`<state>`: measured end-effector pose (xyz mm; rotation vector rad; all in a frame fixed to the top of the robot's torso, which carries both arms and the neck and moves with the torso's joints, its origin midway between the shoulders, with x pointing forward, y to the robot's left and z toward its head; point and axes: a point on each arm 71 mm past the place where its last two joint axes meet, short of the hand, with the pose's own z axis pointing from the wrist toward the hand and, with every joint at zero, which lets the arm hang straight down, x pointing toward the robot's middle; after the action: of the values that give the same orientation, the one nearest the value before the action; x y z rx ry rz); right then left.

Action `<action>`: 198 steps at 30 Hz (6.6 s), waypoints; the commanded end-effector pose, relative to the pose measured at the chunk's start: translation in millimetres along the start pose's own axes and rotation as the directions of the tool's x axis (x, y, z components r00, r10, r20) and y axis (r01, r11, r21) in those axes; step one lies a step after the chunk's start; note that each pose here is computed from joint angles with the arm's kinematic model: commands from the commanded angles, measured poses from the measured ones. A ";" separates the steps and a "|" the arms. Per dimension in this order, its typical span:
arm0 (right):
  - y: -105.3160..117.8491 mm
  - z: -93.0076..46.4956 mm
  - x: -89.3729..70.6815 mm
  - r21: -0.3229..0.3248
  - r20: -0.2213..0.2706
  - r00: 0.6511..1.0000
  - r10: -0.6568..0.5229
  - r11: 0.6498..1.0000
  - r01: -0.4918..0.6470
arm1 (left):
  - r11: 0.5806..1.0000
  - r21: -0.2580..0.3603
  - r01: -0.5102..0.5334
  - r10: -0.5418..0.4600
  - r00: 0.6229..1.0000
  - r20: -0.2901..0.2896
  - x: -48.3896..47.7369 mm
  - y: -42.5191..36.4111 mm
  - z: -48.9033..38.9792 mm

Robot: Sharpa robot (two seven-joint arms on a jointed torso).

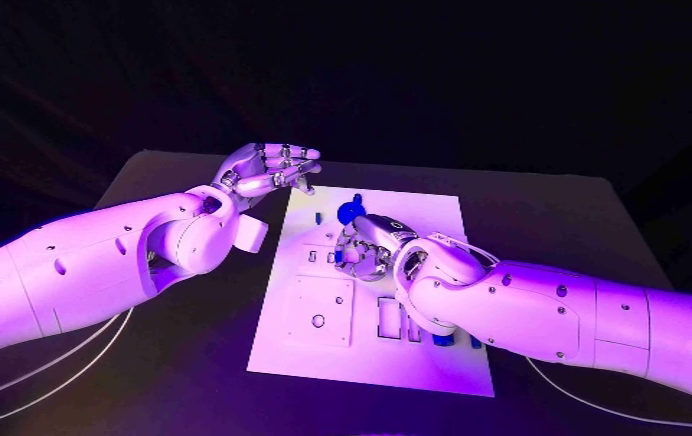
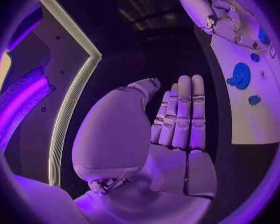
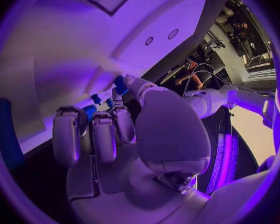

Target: Assemble the parts on the task board

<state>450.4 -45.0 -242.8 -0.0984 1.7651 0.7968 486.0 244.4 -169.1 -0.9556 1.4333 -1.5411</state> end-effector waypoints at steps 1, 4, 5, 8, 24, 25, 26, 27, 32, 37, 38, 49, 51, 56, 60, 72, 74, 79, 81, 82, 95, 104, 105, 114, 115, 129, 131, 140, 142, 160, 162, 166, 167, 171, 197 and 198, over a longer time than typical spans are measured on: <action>0.2 -0.1 1.8 -0.008 -0.009 1.000 -0.019 1.000 0.019 | 1.000 0.009 0.004 -0.004 1.000 -0.020 2.2 -1.0 0.4; -0.5 -0.2 1.6 -0.006 -0.007 1.000 -0.019 1.000 0.019 | 1.000 0.008 0.004 -0.004 1.000 -0.020 2.0 -0.9 0.4; -0.6 -0.2 1.5 -0.006 -0.007 1.000 -0.019 1.000 0.019 | 1.000 0.008 0.004 -0.004 1.000 -0.020 1.9 -0.9 0.4; -0.6 -0.2 1.5 -0.007 -0.006 1.000 -0.019 1.000 0.019 | 1.000 0.008 0.004 -0.004 1.000 -0.020 2.0 -0.9 0.4; 0.4 0.2 2.3 -0.016 -0.013 1.000 -0.018 1.000 0.017 | 1.000 0.007 0.004 -0.004 1.000 -0.021 1.8 -0.5 0.8; 0.3 0.2 2.3 -0.017 -0.013 1.000 -0.017 1.000 0.016 | 1.000 0.007 0.004 -0.004 1.000 -0.021 1.8 -0.5 0.8; 0.3 0.2 2.2 -0.017 -0.013 1.000 -0.016 1.000 0.016 | 1.000 0.007 0.004 -0.004 1.000 -0.021 1.8 -0.5 0.8; 0.2 0.1 2.2 -0.018 -0.013 1.000 -0.015 1.000 0.015 | 1.000 0.007 0.004 -0.004 1.000 -0.021 1.8 -0.4 0.8; 0.2 -0.3 1.5 -0.023 -0.006 1.000 -0.007 1.000 0.007 | 1.000 0.005 0.003 -0.003 1.000 -0.021 1.5 -0.2 0.9; 0.6 -2.8 -0.1 -0.032 0.010 1.000 0.005 0.999 -0.005 | 1.000 0.001 -0.006 0.006 1.000 -0.019 0.5 0.4 1.0; 0.7 -3.8 -0.7 -0.034 0.015 1.000 0.009 0.999 -0.008 | 1.000 0.000 -0.008 0.008 1.000 -0.018 0.2 0.6 1.1; 4.1 -19.6 -25.9 -0.096 0.091 0.994 0.067 0.994 -0.059 | 0.993 -0.072 -0.093 0.088 0.994 -0.071 -0.4 7.3 1.5; 2.9 -24.1 -35.4 -0.115 0.104 0.991 0.089 0.990 -0.077 | 0.987 -0.093 -0.130 0.122 0.989 -0.084 -0.2 9.3 1.7; -9.5 -39.7 -63.7 -0.127 0.123 0.978 0.167 0.980 -0.151 | 0.954 -0.188 -0.234 0.213 0.969 -0.127 -0.2 17.5 1.5; -28.0 -54.5 -88.2 -0.076 0.138 0.957 0.254 0.966 -0.246 | 0.888 -0.287 -0.359 0.311 0.929 -0.200 0.5 26.5 0.0; -73.9 -78.3 -134.5 0.038 0.218 0.911 0.351 0.929 -0.367 | 0.602 -0.441 -0.666 0.512 0.745 -0.428 12.9 32.4 13.7; -78.1 -79.2 -137.3 0.048 0.227 0.908 0.352 0.927 -0.371 | 0.551 -0.442 -0.707 0.539 0.707 -0.458 16.7 32.5 17.4; -86.3 -80.2 -142.0 0.068 0.242 0.905 0.349 0.925 -0.375 | 0.462 -0.447 -0.766 0.575 0.642 -0.507 27.6 33.1 29.5; -88.3 -79.9 -143.0 0.073 0.245 0.905 0.348 0.924 -0.375 | 0.435 -0.449 -0.780 0.583 0.624 -0.520 31.2 33.0 33.6; -89.2 -79.8 -143.4 0.076 0.246 0.905 0.347 0.924 -0.375 | 0.424 -0.451 -0.786 0.585 0.617 -0.526 32.7 33.2 35.1; -95.8 -78.3 -145.5 0.098 0.251 0.906 0.341 0.922 -0.374 | 0.365 -0.446 -0.817 0.571 0.575 -0.586 47.6 38.0 44.2; -97.2 -77.6 -145.7 0.105 0.250 0.907 0.340 0.921 -0.374 | 0.346 -0.439 -0.829 0.553 0.558 -0.619 56.0 45.0 48.0; -97.3 -77.6 -145.6 0.106 0.250 0.907 0.339 0.921 -0.374 | 0.344 -0.438 -0.831 0.551 0.556 -0.622 56.8 46.0 48.4; -97.7 -76.9 -145.4 0.110 0.248 0.907 0.339 0.921 -0.374 | 0.341 -0.433 -0.834 0.535 0.551 -0.640 62.3 50.8 50.9; -97.7 -76.8 -145.4 0.110 0.248 0.907 0.339 0.921 -0.374 | 0.341 -0.432 -0.835 0.533 0.550 -0.643 62.8 51.2 51.0; -97.9 -74.1 -144.8 0.115 0.244 0.909 0.338 0.921 -0.373 | 0.342 -0.423 -0.839 0.505 0.544 -0.670 66.3 53.6 50.5; -97.6 -73.8 -144.6 0.115 0.244 0.909 0.338 0.921 -0.373 | 0.341 -0.420 -0.841 0.501 0.541 -0.675 66.8 53.8 50.3; -96.9 -73.3 -144.0 0.116 0.240 0.910 0.339 0.921 -0.373 | 0.347 -0.417 -0.840 0.492 0.541 -0.682 69.0 54.2 50.6; -96.9 -73.2 -144.0 0.116 0.240 0.910 0.339 0.920 -0.373 | 0.348 -0.417 -0.839 0.491 0.543 -0.681 69.3 54.2 50.8; -97.2 -73.0 -143.7 0.118 0.237 0.911 0.339 0.920 -0.373 | 0.360 -0.419 -0.834 0.481 0.551 -0.682 71.7 55.5 52.8; -97.3 -72.9 -143.7 0.119 0.236 0.911 0.338 0.920 -0.373 | 0.359 -0.418 -0.834 0.479 0.549 -0.685 71.9 56.0 52.8; -97.4 -73.0 -143.6 0.120 0.236 0.911 0.339 0.920 -0.373 | 0.359 -0.416 -0.835 0.477 0.548 -0.687 72.2 56.8 53.0; -97.5 -73.0 -143.6 0.120 0.235 0.911 0.338 0.920 -0.373 | 0.360 -0.415 -0.835 0.477 0.548 -0.687 72.4 56.8 53.0; -97.8 -73.0 -143.7 0.121 0.235 0.911 0.338 0.920 -0.373 | 0.365 -0.413 -0.834 0.480 0.549 -0.684 72.6 56.7 52.8; -99.8 -73.1 -143.1 0.123 0.234 0.911 0.341 0.919 -0.375 | 0.387 -0.402 -0.830 0.573 0.558 -0.600 58.3 43.0 44.0; -99.9 -73.0 -143.0 0.123 0.234 0.911 0.341 0.919 -0.375 | 0.378 -0.393 -0.838 0.582 0.545 -0.603 58.2 42.6 43.6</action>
<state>486.5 -209.4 -153.2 0.4332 1.6512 0.8724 504.9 174.5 -211.4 -0.2621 2.3955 -0.5068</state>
